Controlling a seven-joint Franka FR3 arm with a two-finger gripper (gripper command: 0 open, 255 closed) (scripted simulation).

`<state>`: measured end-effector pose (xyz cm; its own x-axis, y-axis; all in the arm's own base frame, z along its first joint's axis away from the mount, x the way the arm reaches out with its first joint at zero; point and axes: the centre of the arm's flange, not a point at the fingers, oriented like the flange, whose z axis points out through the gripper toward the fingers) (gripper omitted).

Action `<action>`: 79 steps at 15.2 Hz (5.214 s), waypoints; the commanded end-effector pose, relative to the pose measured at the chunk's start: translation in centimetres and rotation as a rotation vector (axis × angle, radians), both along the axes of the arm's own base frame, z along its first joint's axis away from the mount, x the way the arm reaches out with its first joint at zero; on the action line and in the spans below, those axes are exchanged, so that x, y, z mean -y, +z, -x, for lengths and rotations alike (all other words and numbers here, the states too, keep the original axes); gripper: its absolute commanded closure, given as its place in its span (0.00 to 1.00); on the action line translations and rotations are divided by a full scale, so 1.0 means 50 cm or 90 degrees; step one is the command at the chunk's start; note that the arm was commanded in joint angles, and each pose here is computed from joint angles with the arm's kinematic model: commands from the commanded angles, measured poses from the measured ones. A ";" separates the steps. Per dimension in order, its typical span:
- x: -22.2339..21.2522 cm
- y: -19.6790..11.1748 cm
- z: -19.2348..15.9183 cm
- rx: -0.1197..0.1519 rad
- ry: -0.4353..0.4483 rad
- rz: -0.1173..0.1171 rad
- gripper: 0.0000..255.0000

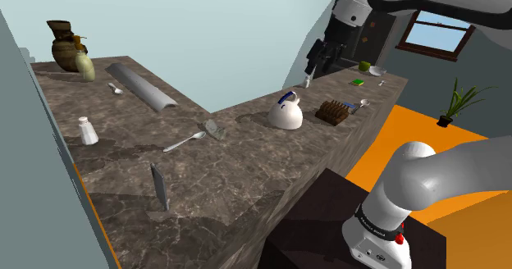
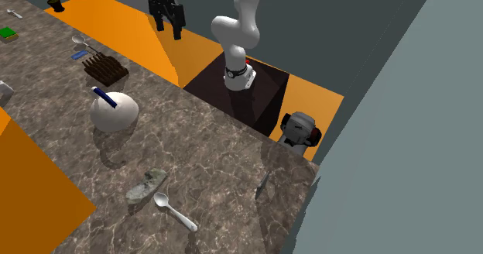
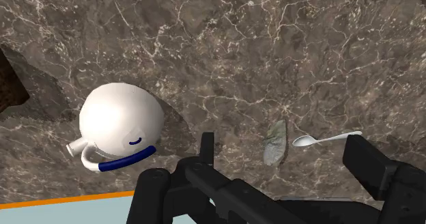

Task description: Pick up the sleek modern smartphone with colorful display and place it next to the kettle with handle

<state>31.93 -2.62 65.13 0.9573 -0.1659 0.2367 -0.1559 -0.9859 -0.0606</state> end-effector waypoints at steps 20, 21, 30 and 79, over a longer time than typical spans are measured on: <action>-0.434 -0.202 -0.163 -0.018 0.035 0.014 0.00; -0.457 -0.213 -0.171 -0.019 0.037 0.015 0.00; -0.664 -0.314 -0.237 -0.028 0.054 0.021 0.00; -0.956 -0.423 -0.332 -0.040 0.078 0.031 1.00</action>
<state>48.59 45.13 43.60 0.9827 -0.0375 0.1814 -0.0369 -0.9993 -0.0071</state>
